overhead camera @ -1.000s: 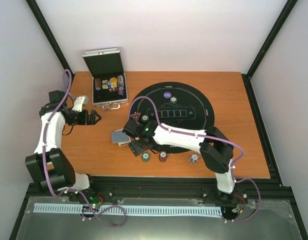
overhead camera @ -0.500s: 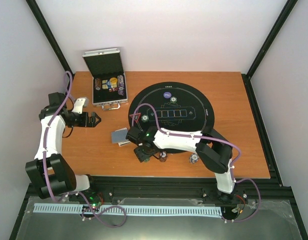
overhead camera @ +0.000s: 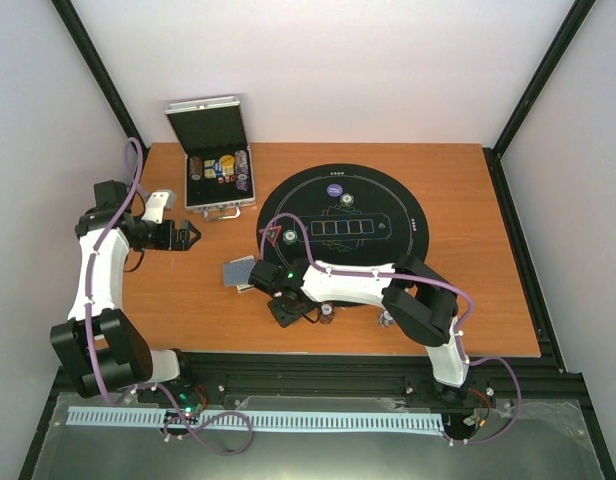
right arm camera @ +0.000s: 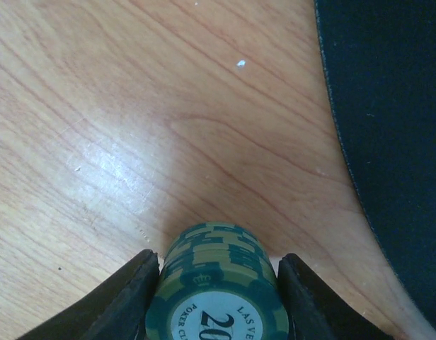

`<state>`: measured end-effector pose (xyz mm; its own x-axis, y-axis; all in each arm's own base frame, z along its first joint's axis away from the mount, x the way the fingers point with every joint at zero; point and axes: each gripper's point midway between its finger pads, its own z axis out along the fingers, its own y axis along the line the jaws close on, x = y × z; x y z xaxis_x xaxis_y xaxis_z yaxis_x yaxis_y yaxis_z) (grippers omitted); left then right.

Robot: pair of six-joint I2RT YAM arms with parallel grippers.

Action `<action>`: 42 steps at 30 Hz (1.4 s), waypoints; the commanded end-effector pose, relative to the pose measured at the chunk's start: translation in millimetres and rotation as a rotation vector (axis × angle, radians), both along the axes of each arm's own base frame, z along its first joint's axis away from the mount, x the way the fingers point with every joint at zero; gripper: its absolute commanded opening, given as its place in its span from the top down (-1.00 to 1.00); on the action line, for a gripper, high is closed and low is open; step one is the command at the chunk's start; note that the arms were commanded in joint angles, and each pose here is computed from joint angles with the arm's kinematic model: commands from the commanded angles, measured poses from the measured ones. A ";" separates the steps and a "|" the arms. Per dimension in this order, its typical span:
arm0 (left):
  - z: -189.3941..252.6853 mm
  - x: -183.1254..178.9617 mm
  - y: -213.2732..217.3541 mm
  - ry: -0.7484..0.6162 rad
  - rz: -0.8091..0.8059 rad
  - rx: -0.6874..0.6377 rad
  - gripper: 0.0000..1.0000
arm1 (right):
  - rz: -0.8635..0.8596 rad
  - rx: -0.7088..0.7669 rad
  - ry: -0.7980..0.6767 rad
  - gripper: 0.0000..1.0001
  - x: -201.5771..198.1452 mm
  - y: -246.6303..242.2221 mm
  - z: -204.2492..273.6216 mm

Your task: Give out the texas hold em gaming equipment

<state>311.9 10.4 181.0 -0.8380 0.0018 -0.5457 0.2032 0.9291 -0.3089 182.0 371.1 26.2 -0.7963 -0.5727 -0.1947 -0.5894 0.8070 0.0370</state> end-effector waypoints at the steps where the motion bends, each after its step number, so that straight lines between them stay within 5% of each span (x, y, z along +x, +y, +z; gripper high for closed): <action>1: 14.0 5.7 1.3 -0.033 -0.009 0.009 -0.99 | 0.006 -0.003 -0.006 0.16 -3.0 3.5 -1.7; 8: 14.7 4.5 -0.4 -0.033 -0.016 0.003 -0.99 | 0.008 0.013 -0.015 0.27 -1.8 6.2 7.7; 13: 16.2 4.1 -1.5 -0.034 -0.017 -0.003 -1.00 | 0.014 0.012 -0.007 -0.04 -3.7 6.9 7.5; 16: 16.9 4.0 -2.2 -0.037 -0.020 -0.006 -1.00 | 0.008 0.005 -0.007 -0.06 -3.7 5.1 5.6; 42: 13.5 2.5 -6.0 -0.028 -0.031 -0.029 -1.00 | 0.003 0.016 -0.047 0.26 1.0 4.7 25.1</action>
